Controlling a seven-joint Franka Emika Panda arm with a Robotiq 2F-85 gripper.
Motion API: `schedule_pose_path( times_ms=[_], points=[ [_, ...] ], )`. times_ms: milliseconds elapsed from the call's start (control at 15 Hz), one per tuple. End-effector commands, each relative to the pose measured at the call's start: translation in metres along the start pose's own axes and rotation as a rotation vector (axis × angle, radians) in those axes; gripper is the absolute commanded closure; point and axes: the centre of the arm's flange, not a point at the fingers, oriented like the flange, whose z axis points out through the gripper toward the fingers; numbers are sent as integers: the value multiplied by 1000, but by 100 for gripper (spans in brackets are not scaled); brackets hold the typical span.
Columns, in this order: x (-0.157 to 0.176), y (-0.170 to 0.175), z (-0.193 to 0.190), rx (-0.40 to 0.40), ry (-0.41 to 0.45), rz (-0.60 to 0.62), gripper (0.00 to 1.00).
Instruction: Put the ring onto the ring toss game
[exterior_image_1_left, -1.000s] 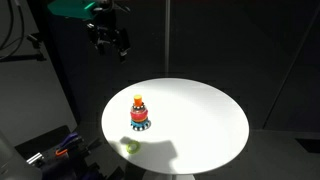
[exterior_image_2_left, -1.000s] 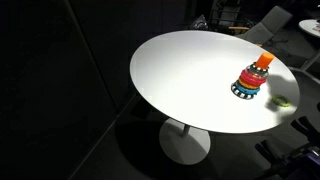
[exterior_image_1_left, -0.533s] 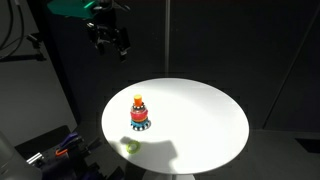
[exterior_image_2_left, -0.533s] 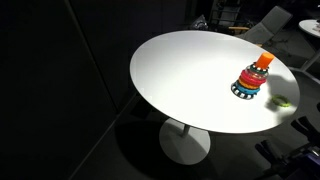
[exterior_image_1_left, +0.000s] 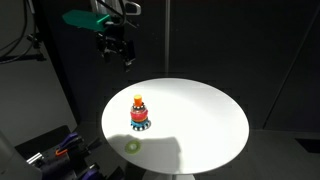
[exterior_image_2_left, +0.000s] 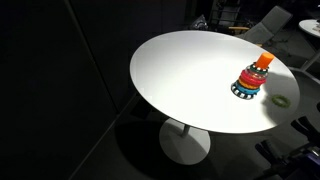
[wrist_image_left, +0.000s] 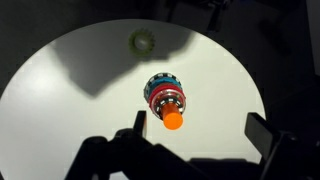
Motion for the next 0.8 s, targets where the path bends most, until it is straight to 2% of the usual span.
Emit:
schedule_pose_path(
  times_ms=[0,333,733],
  points=[
    [21,23,11,32,-51,36,0],
    [26,42,50,58,-119,33,0],
    [22,49,98,60,-204,26,0]
  ],
)
